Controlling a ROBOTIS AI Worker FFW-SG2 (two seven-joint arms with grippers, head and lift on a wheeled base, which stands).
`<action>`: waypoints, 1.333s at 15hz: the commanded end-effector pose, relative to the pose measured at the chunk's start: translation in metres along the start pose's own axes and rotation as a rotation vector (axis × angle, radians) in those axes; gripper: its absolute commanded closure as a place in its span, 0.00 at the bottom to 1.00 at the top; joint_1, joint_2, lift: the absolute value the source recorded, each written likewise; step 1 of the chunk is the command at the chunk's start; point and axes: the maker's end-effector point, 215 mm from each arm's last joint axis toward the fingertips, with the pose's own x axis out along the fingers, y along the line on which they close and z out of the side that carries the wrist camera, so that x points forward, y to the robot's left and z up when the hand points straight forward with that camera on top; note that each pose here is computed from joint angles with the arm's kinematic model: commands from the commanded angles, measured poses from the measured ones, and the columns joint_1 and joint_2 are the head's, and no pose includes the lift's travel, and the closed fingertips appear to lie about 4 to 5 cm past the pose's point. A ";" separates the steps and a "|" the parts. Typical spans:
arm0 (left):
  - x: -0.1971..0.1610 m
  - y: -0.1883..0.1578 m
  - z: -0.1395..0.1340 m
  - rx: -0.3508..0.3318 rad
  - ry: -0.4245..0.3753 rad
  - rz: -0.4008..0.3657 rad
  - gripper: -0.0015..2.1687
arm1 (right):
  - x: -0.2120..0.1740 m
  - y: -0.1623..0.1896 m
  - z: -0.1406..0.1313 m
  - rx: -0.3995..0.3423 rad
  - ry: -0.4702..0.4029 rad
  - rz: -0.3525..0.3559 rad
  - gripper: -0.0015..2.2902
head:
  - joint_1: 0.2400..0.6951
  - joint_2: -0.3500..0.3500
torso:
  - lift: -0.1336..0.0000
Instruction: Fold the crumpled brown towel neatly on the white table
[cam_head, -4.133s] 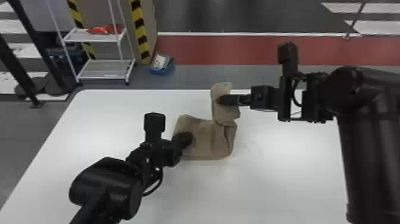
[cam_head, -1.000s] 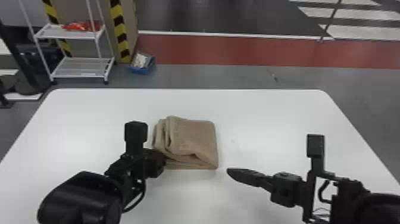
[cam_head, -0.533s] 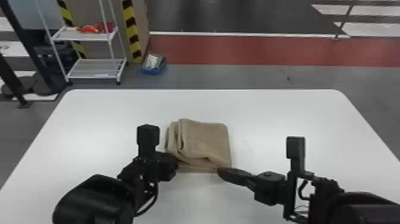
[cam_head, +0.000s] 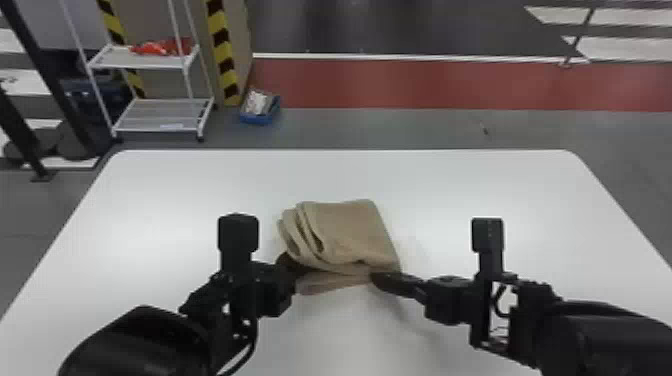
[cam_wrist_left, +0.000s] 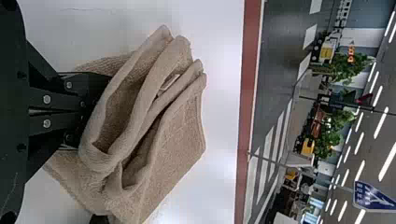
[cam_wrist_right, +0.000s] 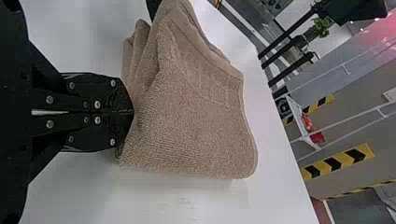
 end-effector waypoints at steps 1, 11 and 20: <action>-0.024 0.012 0.000 0.003 0.011 0.023 0.93 | 0.003 -0.012 0.018 -0.019 -0.009 -0.032 0.96 | 1.00 0.47 | 0.07; -0.075 0.050 0.015 -0.021 -0.042 0.047 0.93 | -0.001 -0.082 0.092 0.007 -0.206 -0.132 0.96 | 1.00 0.51 | 0.07; 0.003 0.076 0.049 0.093 -0.275 -0.054 0.93 | -0.247 -0.089 0.047 0.090 -0.449 -0.155 0.96 | 1.00 0.25 | 0.07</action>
